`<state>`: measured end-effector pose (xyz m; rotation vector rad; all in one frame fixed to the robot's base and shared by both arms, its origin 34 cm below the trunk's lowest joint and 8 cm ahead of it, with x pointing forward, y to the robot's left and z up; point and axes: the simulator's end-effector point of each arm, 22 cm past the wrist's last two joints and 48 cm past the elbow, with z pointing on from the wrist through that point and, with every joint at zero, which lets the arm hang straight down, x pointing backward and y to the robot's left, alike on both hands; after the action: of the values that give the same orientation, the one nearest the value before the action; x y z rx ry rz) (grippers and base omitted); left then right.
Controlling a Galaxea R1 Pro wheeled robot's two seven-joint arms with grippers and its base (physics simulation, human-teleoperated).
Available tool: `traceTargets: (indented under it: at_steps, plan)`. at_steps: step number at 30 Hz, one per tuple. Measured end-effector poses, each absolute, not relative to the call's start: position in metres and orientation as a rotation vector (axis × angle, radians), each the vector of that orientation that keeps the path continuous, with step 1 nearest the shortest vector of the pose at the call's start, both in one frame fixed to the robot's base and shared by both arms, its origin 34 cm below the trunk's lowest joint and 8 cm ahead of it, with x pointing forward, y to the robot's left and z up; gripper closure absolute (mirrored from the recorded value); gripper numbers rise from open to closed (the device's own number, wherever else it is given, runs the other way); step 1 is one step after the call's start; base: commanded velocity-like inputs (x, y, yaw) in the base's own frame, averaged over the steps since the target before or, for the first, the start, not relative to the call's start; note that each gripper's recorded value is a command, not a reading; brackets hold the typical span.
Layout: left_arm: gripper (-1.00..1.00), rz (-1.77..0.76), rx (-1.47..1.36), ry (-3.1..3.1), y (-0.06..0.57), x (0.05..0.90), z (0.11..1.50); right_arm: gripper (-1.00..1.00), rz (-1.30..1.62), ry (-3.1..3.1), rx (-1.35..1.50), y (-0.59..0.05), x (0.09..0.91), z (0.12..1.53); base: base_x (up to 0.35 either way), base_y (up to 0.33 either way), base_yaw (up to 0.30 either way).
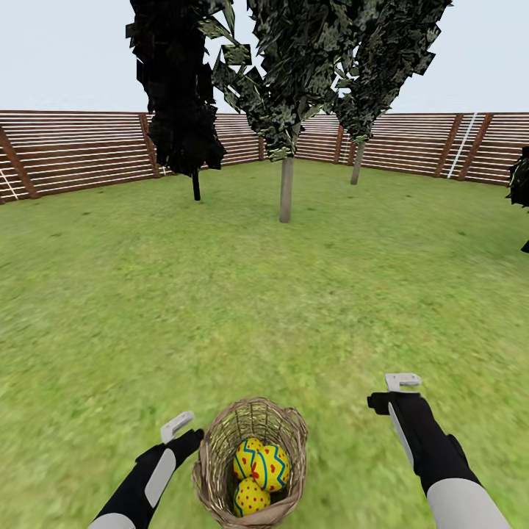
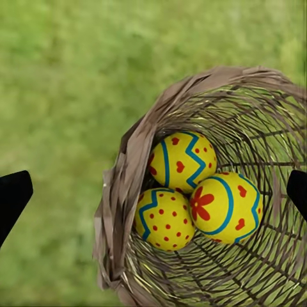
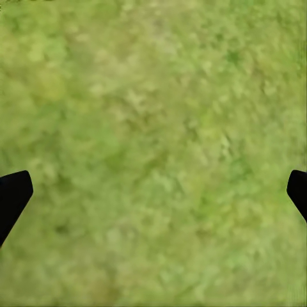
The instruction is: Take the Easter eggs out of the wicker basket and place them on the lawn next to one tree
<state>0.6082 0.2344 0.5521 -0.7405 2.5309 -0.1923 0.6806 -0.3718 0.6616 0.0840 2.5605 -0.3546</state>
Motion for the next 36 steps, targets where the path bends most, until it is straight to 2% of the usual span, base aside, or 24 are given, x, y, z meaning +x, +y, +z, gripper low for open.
traceTargets:
  at_steps: [28,36]
  plan:
    - [-1.0,-0.196,-0.744,2.547,0.23,0.6,0.506,-1.0,-0.352,2.559,0.087,-0.374,0.678,0.62,0.0,0.0,0.0]
    - [-1.0,-0.2,-0.74,2.547,0.228,0.599,0.491,-1.0,-0.019,2.565,0.081,-0.34,0.682,0.603,0.0,0.0,0.0]
